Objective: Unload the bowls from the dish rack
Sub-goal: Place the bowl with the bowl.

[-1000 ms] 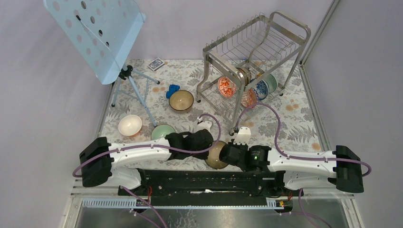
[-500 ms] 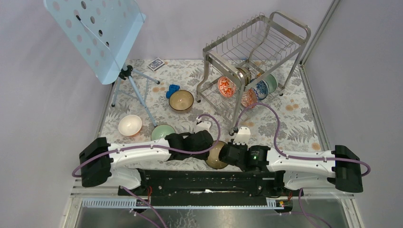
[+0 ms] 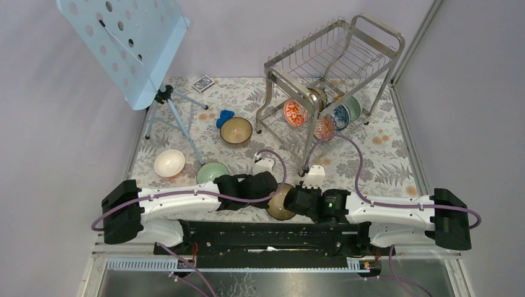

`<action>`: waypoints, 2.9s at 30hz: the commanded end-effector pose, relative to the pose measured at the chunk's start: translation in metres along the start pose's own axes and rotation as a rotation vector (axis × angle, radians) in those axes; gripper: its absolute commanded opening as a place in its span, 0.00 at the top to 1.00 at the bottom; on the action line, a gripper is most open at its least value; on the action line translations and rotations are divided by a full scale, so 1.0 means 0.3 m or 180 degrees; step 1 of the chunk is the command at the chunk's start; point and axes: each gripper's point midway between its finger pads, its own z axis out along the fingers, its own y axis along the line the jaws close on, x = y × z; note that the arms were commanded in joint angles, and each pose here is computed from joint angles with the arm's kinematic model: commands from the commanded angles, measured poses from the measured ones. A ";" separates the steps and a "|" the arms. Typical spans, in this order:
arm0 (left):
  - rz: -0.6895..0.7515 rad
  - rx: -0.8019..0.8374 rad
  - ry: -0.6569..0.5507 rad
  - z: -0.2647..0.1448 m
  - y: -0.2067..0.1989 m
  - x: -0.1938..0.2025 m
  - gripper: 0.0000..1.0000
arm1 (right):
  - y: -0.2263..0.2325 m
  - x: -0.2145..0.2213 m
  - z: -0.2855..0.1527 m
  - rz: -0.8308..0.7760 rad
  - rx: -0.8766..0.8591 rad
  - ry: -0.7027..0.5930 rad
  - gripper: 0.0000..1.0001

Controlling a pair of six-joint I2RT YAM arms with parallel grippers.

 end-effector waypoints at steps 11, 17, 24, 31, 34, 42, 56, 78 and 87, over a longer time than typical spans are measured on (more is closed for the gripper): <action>0.0051 0.0021 -0.0255 -0.020 -0.025 -0.067 1.00 | 0.130 -0.096 -0.065 0.0084 -0.0479 -0.0151 0.52; 0.0088 0.0113 -0.0324 -0.024 -0.049 -0.090 1.00 | 0.110 -0.102 -0.088 0.0126 -0.0599 -0.0182 0.33; 0.0046 0.0025 -0.0579 -0.069 -0.012 -0.187 1.00 | 0.075 -0.119 -0.137 -0.0200 -0.0760 -0.0228 0.18; -0.0307 -0.0131 -0.0890 -0.148 0.147 -0.412 1.00 | 0.088 -0.167 -0.249 -0.0293 -0.1575 -0.0538 0.17; -0.0621 -0.0230 -0.1014 -0.164 0.260 -0.540 1.00 | 0.079 -0.187 -0.261 -0.0144 -0.1749 -0.0734 0.18; -0.1447 -0.0546 -0.1242 -0.149 0.525 -0.805 1.00 | 0.095 -0.127 -0.226 -0.0298 -0.1849 -0.0623 0.18; -0.2347 -0.0847 -0.1098 0.013 0.731 -0.913 1.00 | 0.090 0.011 -0.153 -0.0159 -0.1939 -0.0235 0.20; -0.3006 -0.0793 -0.0822 0.126 0.776 -0.825 1.00 | 0.073 0.043 -0.125 -0.0123 -0.1828 -0.0126 0.21; -0.3163 -0.0817 -0.0715 0.156 0.804 -0.775 1.00 | 0.069 0.047 -0.117 -0.0127 -0.1778 -0.0113 0.21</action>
